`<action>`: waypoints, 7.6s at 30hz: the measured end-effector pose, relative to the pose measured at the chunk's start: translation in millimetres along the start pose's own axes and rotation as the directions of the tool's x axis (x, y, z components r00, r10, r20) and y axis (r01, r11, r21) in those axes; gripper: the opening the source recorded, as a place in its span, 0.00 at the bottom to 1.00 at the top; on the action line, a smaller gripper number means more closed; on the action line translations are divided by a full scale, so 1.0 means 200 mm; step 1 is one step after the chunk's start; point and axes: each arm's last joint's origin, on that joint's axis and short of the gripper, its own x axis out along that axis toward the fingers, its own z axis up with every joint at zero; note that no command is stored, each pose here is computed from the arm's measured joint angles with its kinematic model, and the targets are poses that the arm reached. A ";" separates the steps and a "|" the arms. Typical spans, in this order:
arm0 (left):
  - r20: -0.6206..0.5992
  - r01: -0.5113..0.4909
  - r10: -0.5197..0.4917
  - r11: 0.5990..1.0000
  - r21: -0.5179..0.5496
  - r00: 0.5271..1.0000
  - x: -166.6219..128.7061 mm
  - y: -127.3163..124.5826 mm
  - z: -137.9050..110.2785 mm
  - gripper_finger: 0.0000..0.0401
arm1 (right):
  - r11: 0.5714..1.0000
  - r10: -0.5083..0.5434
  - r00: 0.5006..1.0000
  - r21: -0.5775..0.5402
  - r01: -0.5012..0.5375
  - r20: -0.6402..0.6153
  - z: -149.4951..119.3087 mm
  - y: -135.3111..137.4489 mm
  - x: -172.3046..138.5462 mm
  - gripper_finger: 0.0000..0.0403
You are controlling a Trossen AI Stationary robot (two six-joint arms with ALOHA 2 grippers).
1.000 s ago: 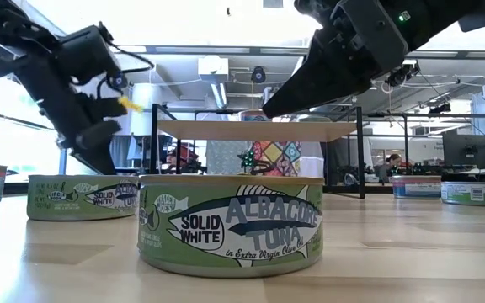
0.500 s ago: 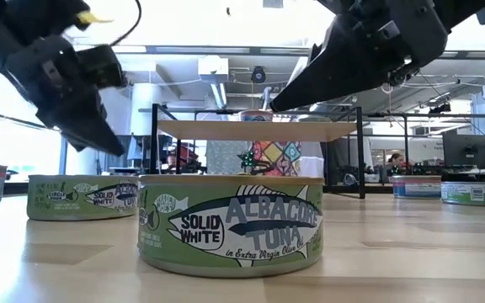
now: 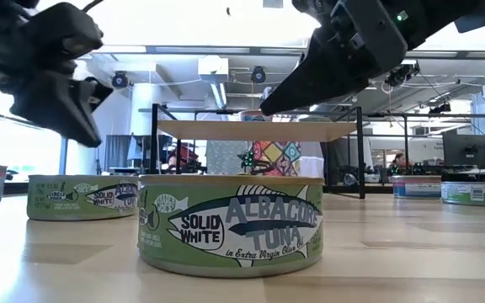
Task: Stack canned seafood by type on shelf
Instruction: Put the green white tuna can on the shelf
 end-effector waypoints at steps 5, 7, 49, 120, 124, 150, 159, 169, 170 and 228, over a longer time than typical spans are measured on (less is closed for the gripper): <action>-0.105 -0.014 0.031 0.987 0.157 0.994 0.01 -0.03 -0.06 0.22 | 1.000 -0.003 1.000 0.003 0.003 0.000 0.00 -0.01 0.00 0.44; -0.119 -0.016 0.039 0.982 0.188 0.992 0.03 -0.03 -0.08 0.27 | 1.000 -0.003 1.000 0.004 0.003 0.002 0.00 -0.01 0.00 0.44; 0.032 -0.173 0.172 0.933 0.315 0.985 0.17 0.01 0.15 0.00 | 0.939 0.100 0.993 -0.336 -0.072 0.069 -0.04 -0.09 0.25 0.50; 0.030 0.093 -0.100 0.978 0.185 0.995 0.37 0.14 0.27 0.30 | 0.908 -0.418 0.833 -0.208 0.365 -0.362 0.07 -0.06 0.08 0.29; -0.030 0.056 -0.051 0.973 0.225 0.998 0.44 0.13 0.21 0.30 | 0.908 -0.416 0.836 -0.209 0.363 -0.359 0.07 -0.05 0.08 0.29; 0.008 -0.100 0.102 0.953 0.286 0.995 0.53 0.10 0.26 0.00 | 0.776 -0.629 0.658 -0.282 0.564 -0.414 -0.11 0.12 -0.30 0.29; 0.088 -0.132 0.112 0.953 0.273 0.990 0.42 0.10 0.37 0.00 | 0.754 -0.656 0.696 -0.273 0.597 -0.290 -0.12 0.19 -0.38 0.29; 0.131 -0.164 0.136 0.957 0.241 0.982 0.39 0.11 0.41 0.00 | 0.783 -0.622 0.712 -0.268 0.562 -0.326 -0.11 0.17 -0.31 0.29; 0.130 -0.164 0.135 0.957 0.239 0.982 0.39 0.11 0.41 0.00 | 0.794 -0.607 0.722 -0.277 0.541 -0.331 -0.10 0.18 -0.29 0.29; 0.089 -0.068 0.046 0.960 0.270 0.995 0.56 0.15 0.16 0.29 | 0.917 0.124 0.981 -0.360 -0.171 -0.149 -0.21 -0.20 0.36 0.20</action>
